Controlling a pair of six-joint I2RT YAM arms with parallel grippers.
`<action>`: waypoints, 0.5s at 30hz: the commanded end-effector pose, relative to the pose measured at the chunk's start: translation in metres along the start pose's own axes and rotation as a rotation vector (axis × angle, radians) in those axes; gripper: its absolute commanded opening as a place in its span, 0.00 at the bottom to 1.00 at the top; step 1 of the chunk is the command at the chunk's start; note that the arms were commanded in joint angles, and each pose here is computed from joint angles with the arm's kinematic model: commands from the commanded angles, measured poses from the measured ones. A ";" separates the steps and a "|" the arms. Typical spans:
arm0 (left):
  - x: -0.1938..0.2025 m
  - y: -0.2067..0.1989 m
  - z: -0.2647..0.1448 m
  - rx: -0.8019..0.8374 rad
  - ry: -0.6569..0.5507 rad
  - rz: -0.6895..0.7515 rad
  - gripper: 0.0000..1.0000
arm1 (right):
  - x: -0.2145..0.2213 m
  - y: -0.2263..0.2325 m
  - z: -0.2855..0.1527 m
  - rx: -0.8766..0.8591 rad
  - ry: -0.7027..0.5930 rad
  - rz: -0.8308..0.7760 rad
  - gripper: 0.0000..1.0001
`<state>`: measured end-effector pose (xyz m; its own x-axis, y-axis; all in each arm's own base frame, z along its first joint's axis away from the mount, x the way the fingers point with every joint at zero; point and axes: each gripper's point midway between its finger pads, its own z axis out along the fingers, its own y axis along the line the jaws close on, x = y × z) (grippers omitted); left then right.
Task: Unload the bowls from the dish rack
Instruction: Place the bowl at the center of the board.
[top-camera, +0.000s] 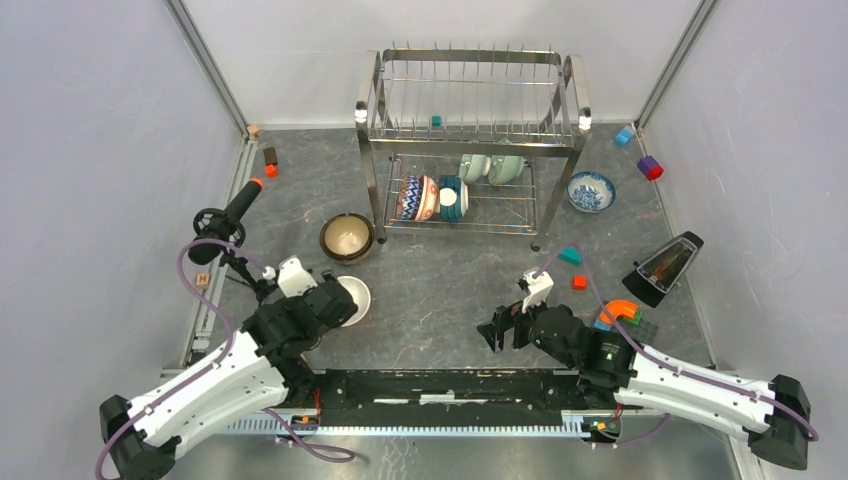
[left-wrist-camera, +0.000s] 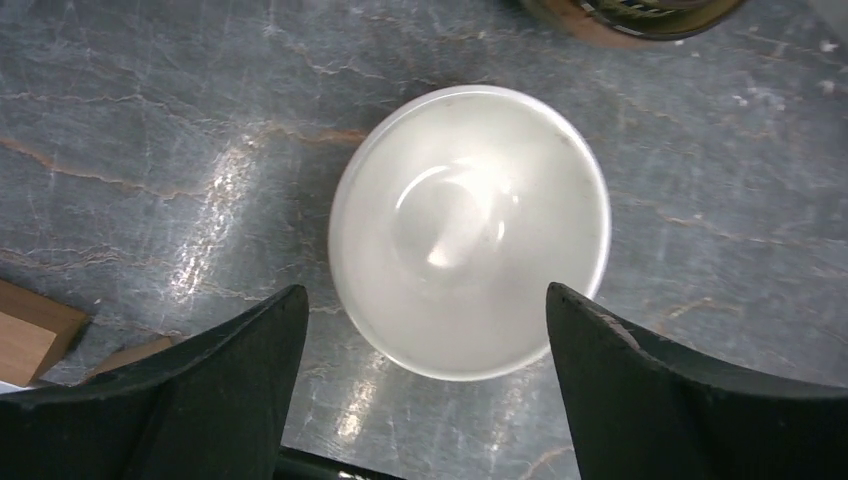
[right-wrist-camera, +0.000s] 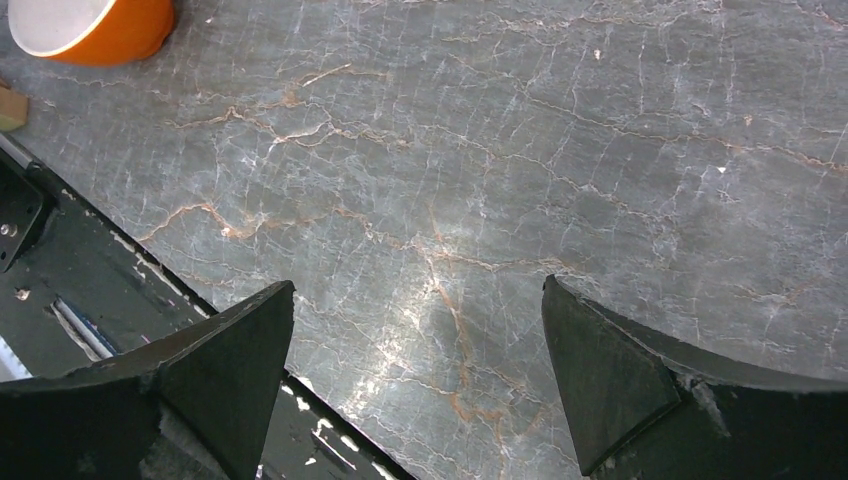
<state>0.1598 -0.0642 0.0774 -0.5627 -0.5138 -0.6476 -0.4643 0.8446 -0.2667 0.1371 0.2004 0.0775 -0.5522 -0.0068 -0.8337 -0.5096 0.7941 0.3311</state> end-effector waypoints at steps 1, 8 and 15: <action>-0.017 -0.016 -0.020 0.075 0.002 0.061 0.98 | -0.027 0.011 -0.006 -0.017 -0.055 0.002 0.98; -0.033 -0.032 -0.042 0.169 0.000 0.128 1.00 | -0.034 0.008 -0.006 0.010 -0.060 -0.041 0.98; -0.058 -0.081 -0.083 0.385 -0.015 0.315 1.00 | -0.056 0.000 -0.009 0.088 -0.106 -0.071 0.98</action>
<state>0.1642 -0.0918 0.1499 -0.6350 -0.3688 -0.6788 -0.2048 0.9276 -0.3124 0.1459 0.1964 0.0925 -0.5150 -0.0569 -0.8553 -0.5114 0.8211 0.2534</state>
